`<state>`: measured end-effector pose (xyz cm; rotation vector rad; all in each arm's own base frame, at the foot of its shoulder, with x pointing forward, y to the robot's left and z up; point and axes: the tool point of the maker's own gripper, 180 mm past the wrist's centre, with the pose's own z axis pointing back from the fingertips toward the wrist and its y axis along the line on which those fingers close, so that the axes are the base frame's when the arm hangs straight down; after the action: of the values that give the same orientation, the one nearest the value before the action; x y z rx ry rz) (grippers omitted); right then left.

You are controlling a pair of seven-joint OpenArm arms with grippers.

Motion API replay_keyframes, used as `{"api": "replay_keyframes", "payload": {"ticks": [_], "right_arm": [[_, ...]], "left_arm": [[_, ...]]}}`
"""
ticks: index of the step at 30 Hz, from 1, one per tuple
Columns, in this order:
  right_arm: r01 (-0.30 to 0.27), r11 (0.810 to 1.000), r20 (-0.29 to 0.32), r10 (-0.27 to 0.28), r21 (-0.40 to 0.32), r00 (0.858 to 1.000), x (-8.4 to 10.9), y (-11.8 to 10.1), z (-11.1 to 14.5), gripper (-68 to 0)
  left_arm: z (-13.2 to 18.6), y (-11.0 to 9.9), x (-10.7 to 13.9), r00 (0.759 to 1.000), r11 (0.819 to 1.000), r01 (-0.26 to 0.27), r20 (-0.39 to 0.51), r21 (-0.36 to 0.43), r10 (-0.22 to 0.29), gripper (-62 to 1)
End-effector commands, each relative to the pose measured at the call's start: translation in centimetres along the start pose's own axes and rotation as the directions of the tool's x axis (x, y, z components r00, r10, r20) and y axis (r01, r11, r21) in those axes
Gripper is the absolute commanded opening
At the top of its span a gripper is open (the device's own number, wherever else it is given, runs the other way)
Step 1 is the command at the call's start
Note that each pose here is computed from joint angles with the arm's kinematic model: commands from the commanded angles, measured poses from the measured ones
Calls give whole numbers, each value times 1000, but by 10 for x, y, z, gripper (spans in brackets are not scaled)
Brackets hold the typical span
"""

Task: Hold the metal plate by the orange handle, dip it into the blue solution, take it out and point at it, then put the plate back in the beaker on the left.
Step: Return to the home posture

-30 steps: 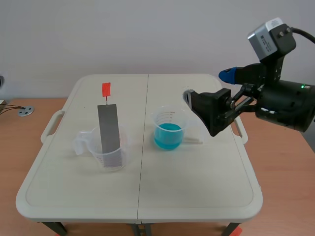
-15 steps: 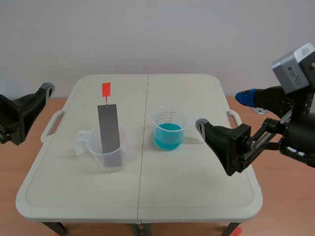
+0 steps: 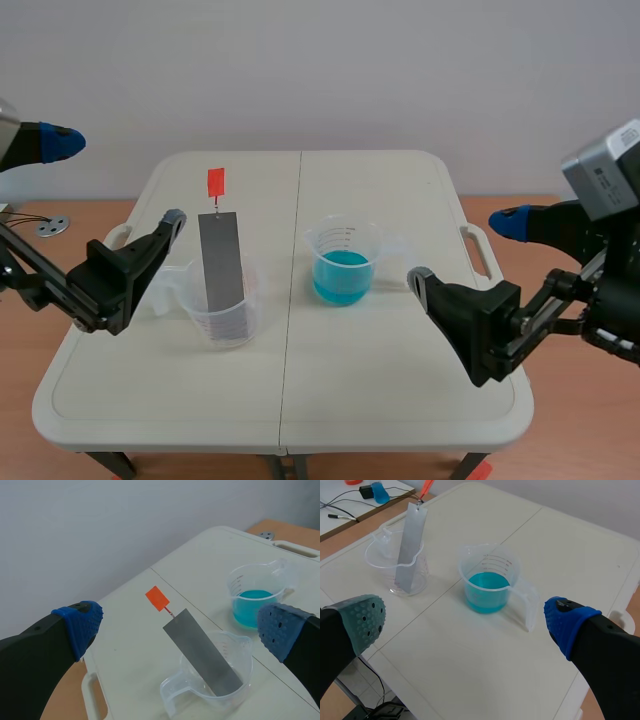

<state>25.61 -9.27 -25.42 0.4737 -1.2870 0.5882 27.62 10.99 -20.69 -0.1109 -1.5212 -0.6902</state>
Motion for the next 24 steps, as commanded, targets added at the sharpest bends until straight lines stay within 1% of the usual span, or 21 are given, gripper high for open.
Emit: {"api": "replay_keyframes", "payload": {"ticks": [1,5,24], "right_arm": [[-14,1000,43,14,-5,999,14,-4,-1,-10],[-14,1000,36,14,-6,999,13,-4,-2,-10],[-14,1000,36,14,-6,999,13,-4,-1,-10]], "left_arm": [[-1,5,6,1000,1000,7,22,11,-7,14],[-3,8,7,1000,1000,14,23,16,-14,14],[-3,8,7,1000,1000,14,22,16,-14,14]]}}
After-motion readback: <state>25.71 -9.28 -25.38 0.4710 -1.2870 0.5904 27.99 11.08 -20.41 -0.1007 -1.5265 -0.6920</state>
